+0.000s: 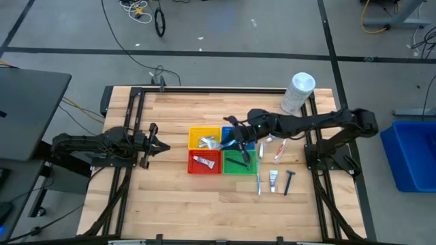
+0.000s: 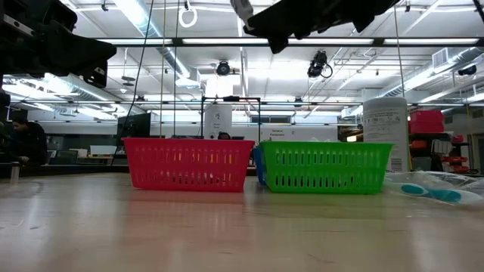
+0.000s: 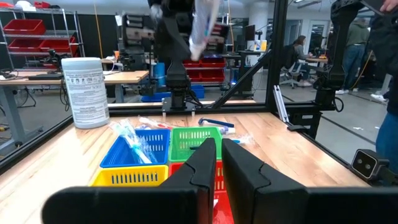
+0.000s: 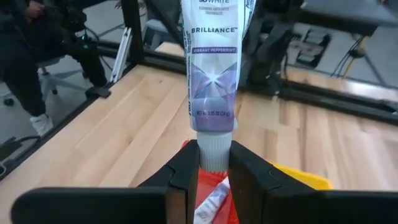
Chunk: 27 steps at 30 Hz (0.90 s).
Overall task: Pick & Place Travel size toiletries
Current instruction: Put the top right toothpaste into the red bin
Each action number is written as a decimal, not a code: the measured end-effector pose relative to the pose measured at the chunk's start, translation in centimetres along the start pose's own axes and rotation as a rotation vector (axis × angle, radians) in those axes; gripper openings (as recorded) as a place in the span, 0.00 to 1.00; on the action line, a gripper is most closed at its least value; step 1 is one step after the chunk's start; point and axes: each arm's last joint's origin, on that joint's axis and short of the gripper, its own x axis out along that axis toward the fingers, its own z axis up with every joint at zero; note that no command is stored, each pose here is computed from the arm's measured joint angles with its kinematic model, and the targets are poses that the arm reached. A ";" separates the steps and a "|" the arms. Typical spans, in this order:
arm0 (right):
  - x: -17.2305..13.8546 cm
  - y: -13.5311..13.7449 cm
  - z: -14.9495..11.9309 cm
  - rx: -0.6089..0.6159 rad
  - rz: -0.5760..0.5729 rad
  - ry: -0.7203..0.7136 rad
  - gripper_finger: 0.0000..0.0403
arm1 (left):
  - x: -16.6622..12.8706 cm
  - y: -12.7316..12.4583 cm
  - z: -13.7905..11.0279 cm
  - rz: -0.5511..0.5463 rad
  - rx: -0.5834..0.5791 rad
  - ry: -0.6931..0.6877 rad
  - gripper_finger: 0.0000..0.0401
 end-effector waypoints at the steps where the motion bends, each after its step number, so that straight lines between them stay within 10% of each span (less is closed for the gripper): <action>1: 0.3 0.1 -0.2 0.002 0.006 0.009 0.20 | 0.0 0.0 0.0 0.000 0.000 0.000 0.08; 27: 5.5 2.2 -2.8 0.037 0.115 0.162 0.20 | 0.0 0.0 0.0 0.000 0.000 0.000 0.08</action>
